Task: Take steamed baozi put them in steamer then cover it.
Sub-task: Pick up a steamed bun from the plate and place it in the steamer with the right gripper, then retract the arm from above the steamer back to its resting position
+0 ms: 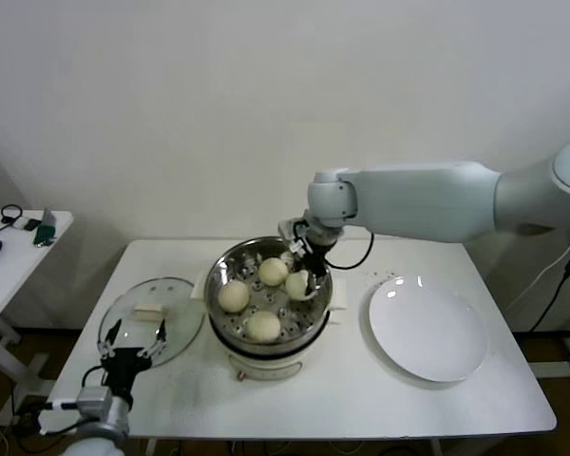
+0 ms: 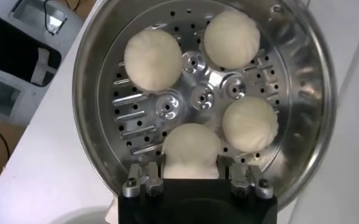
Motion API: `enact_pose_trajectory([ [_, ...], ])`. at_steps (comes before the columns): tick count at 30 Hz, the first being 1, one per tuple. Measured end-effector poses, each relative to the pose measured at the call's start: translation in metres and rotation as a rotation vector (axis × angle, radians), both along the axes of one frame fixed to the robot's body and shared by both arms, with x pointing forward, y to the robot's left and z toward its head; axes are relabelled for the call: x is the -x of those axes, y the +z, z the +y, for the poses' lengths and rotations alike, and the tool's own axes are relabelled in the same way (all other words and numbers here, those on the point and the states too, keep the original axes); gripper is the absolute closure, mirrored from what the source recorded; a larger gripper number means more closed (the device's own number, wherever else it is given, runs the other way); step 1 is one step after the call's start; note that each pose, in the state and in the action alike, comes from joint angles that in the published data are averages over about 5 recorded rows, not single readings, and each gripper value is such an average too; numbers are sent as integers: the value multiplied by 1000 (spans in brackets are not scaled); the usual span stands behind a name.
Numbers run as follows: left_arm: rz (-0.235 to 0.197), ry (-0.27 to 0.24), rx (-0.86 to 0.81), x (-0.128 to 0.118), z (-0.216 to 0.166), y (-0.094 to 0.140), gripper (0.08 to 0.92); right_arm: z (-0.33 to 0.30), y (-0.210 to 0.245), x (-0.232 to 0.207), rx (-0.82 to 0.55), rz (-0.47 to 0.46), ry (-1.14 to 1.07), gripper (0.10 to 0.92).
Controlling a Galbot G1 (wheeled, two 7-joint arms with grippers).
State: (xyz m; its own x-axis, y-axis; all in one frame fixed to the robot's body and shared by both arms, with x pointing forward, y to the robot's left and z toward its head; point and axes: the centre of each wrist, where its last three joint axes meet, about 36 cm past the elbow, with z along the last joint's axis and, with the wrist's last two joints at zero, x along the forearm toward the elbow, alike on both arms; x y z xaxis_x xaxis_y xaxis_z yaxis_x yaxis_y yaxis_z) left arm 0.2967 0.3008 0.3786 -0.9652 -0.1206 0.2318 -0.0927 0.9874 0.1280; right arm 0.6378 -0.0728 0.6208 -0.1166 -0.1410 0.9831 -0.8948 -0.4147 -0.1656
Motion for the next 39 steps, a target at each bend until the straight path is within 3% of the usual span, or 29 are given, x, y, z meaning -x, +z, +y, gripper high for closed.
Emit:
enact_pose_trajectory([
  [8,1,-2,1,1,0,0,177,2,-13,6,15,2,19,398],
  [16,0,-5,-3,1,0,2,177,0,-9,5,1,-9,31,218],
  [23,4,-5,-2,2,-1,5,177,-11,18,0,-62,19,5,200],
  [31,1,-11,7,-1,-5,9,177,-49,67,-10,-350,49,-172,200],
  [39,5,-37,-17,-8,-8,9,177,-110,88,-20,-773,-152,-431,200],
])
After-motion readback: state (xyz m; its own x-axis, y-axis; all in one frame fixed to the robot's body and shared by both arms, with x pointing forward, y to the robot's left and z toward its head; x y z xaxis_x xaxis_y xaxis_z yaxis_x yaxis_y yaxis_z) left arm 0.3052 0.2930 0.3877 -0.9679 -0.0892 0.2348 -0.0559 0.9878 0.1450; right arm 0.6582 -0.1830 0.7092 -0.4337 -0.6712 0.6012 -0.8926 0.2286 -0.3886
